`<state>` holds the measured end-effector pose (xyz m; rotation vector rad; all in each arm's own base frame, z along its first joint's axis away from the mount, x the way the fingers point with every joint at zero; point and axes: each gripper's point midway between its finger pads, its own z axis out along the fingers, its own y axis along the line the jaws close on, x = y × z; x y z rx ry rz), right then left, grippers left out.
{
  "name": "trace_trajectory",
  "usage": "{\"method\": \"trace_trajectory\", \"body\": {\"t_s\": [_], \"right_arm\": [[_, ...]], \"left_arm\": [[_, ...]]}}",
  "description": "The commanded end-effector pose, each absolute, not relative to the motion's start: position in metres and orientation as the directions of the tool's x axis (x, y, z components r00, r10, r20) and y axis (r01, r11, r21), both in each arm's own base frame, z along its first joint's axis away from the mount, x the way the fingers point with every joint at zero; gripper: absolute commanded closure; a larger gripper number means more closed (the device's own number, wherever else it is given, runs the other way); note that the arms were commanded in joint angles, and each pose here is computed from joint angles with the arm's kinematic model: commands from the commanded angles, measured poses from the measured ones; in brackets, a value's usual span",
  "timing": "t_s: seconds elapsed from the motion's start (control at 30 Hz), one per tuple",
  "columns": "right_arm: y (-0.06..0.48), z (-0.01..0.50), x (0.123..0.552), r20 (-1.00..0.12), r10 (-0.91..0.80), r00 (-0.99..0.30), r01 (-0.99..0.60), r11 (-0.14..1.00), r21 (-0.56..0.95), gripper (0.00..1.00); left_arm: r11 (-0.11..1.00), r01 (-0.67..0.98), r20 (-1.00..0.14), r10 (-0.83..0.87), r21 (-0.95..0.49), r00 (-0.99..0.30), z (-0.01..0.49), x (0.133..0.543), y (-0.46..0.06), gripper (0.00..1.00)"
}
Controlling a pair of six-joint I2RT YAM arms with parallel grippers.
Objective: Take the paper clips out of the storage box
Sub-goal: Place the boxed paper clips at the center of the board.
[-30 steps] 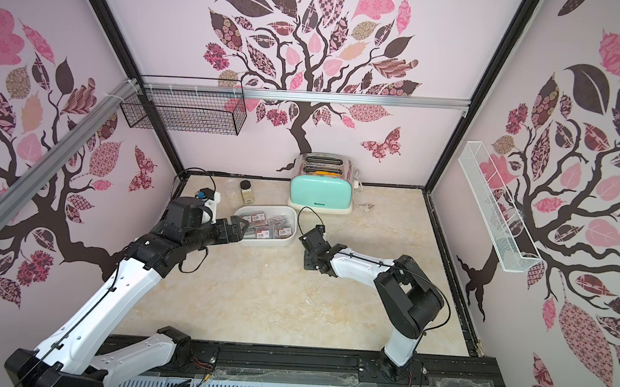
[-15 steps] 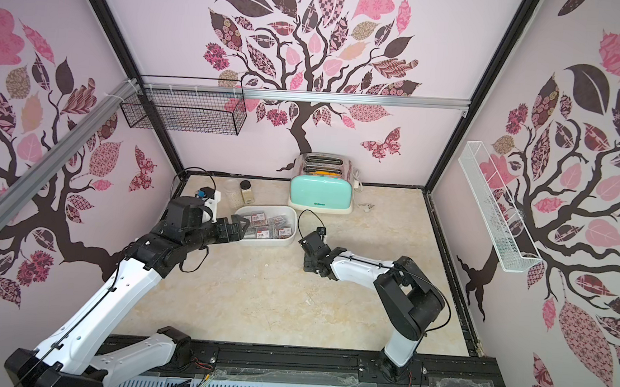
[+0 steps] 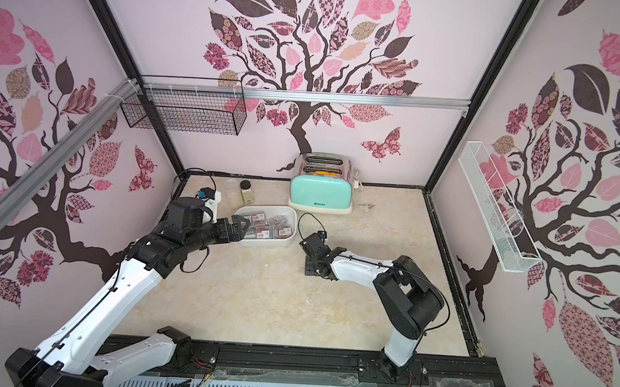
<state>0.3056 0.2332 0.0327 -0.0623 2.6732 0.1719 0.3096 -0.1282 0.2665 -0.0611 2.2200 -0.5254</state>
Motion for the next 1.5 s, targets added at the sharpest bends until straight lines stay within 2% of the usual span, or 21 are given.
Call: {"method": "trace_trajectory", "body": {"t_s": [0.0,0.47,0.83,1.1,1.37,1.47], "right_arm": [[0.229,0.022,0.294,-0.385,-0.044,-0.922,-0.079,0.994,0.076,0.37],[0.239,0.032,0.306,-0.391,-0.096,-0.916,-0.127,0.99,0.056,0.31],[0.237,0.029,0.306,-0.362,-0.107,-0.926,-0.129,0.991,0.037,0.37],[0.236,0.034,0.308,-0.375,-0.103,-0.921,-0.126,0.991,0.038,0.37],[0.243,0.061,0.312,-0.403,-0.131,-0.906,-0.168,0.984,0.057,0.32],[0.246,0.079,0.312,-0.41,-0.145,-0.901,-0.189,0.979,0.07,0.25]], "left_arm": [[0.909,0.143,-0.743,-0.22,-0.391,-0.632,0.271,0.31,-0.129,0.02],[0.909,0.143,-0.744,-0.22,-0.391,-0.631,0.27,0.31,-0.129,0.02],[0.914,0.139,-0.746,-0.217,-0.382,-0.629,0.271,0.31,-0.127,0.02],[0.915,0.136,-0.743,-0.214,-0.379,-0.634,0.269,0.308,-0.126,0.02],[0.936,0.13,-0.741,-0.169,-0.328,-0.649,0.269,0.313,-0.123,0.02],[0.945,0.12,-0.715,-0.145,-0.306,-0.683,0.265,0.316,-0.124,0.02]]}}
